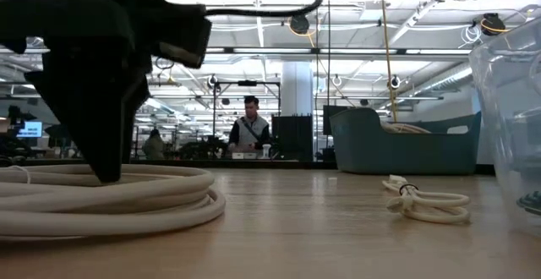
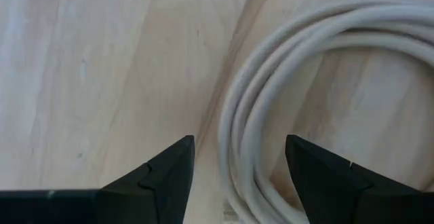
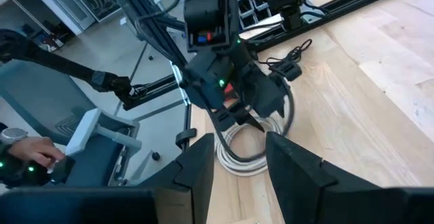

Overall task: Pick & Place USB Port
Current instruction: Put the brown HDMI cable into the blue bin

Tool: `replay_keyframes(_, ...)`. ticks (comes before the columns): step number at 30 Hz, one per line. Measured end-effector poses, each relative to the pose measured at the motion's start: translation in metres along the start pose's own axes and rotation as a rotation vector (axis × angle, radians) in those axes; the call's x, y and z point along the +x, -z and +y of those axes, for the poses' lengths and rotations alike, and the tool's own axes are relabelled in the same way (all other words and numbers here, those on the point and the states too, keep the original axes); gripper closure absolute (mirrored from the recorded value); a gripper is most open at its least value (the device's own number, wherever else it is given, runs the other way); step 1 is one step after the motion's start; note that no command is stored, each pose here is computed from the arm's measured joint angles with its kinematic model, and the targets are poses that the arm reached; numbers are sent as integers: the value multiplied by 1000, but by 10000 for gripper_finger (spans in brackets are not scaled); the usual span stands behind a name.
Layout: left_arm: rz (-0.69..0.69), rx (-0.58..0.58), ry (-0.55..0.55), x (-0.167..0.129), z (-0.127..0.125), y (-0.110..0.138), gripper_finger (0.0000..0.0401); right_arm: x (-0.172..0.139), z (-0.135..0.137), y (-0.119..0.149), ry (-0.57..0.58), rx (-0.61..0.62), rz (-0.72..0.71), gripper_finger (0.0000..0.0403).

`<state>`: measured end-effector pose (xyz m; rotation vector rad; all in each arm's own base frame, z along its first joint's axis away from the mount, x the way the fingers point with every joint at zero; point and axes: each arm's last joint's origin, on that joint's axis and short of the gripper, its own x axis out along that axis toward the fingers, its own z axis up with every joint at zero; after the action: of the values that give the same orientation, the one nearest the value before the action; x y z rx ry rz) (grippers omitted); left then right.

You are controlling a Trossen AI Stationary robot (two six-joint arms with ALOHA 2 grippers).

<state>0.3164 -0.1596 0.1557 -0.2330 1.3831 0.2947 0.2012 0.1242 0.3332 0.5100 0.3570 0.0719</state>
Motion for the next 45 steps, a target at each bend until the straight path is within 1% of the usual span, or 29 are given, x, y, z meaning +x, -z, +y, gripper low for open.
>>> replay_keyframes(4,22,-11,-25,10,3,-3,168,0,0,0,-1,5,-1,275)
replay_keyframes(7,28,-30,-23,11,6,-7,189,0,0,-1,-4,8,-5,275)
replay_keyframes(10,30,-44,-18,12,10,-10,235,0,0,-1,-5,8,-6,275)
replay_keyframes(15,31,-76,-24,13,16,-16,343,0,0,-1,-4,9,-5,275)
replay_keyframes(18,26,-145,-29,13,20,-20,347,0,0,-1,-3,9,-6,275)
replay_keyframes(21,-6,-266,-48,10,28,-26,347,0,0,-1,-3,19,-7,275)
replay_keyframes(24,-65,-396,-60,0,38,-34,347,0,0,-1,4,28,-12,275)
replay_keyframes(27,-175,-564,-62,-20,52,-42,347,0,0,-1,24,33,-29,275)
replay_keyframes(29,-291,-700,-61,-41,63,-46,347,0,-1,-2,44,35,-45,275)
replay_keyframes(32,-520,-912,-55,-77,83,-50,347,0,-2,-3,90,40,-86,275)
replay_keyframes(35,-761,-1064,-47,-114,103,-48,347,-1,-5,-5,173,58,-160,275)
replay_keyframes(38,-965,-1169,-21,-147,121,-45,347,-2,-7,-7,274,55,-247,275)
replay_keyframes(40,-1079,-1213,-5,-165,132,-45,347,-2,-9,-9,350,33,-316,275)
replay_keyframes(43,-1186,-1221,17,-184,144,-51,347,-1,-5,-16,420,-49,-414,275)
replay_keyframes(45,-1231,-1214,36,-191,148,-56,347,4,-2,-25,441,-114,-475,275)
